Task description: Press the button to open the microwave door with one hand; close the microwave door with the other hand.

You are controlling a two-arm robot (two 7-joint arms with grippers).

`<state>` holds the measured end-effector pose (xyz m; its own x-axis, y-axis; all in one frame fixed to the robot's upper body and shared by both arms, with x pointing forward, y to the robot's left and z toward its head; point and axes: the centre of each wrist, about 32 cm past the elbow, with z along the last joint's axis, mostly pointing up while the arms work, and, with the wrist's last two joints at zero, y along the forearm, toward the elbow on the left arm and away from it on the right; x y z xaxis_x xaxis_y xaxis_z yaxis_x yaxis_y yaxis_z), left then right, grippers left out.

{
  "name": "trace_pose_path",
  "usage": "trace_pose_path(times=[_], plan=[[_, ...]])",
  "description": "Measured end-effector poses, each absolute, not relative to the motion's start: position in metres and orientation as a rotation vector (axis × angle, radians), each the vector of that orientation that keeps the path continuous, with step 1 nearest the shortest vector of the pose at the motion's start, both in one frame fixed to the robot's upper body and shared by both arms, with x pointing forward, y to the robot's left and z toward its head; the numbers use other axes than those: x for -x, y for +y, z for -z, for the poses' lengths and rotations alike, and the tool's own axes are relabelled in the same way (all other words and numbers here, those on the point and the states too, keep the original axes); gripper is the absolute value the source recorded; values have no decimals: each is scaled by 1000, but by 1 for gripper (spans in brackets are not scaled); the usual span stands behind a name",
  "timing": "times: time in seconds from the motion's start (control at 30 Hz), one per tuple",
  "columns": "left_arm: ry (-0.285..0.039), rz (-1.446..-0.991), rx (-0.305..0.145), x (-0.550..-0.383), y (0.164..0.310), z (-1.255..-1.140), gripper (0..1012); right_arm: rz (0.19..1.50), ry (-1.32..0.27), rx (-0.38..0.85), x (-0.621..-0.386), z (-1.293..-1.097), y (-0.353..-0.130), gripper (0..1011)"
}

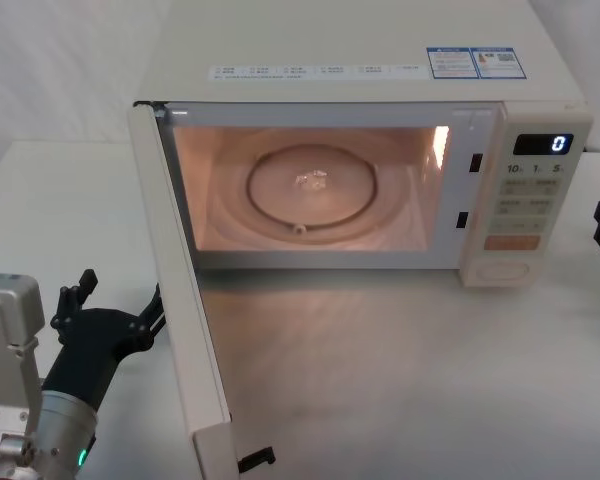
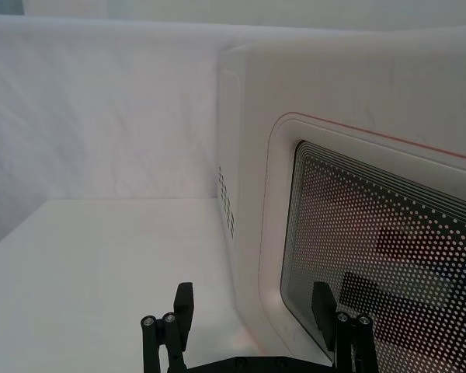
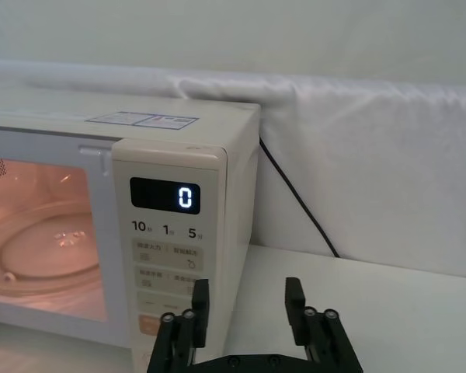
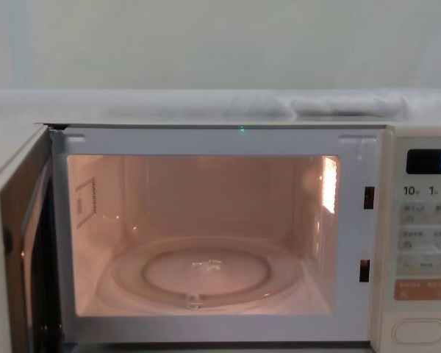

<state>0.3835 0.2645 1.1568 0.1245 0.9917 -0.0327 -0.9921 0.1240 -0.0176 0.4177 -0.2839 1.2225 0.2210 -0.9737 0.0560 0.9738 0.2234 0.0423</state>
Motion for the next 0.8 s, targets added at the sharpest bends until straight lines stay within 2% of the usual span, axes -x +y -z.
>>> trace_pose_path(times=[0.4,0.5,0.8], plan=[[14,-1446,38,-384,265,-1157,1001,1346,-77,2,-418,-1223,-284,958],[14,-1446,38,-384,265,-1157,1001,1346,-77,2,-418,-1223,-284,1002],[14,-1446,38,-384,265,-1157,1001,1346,-77,2,-418,-1223,-284,1002]])
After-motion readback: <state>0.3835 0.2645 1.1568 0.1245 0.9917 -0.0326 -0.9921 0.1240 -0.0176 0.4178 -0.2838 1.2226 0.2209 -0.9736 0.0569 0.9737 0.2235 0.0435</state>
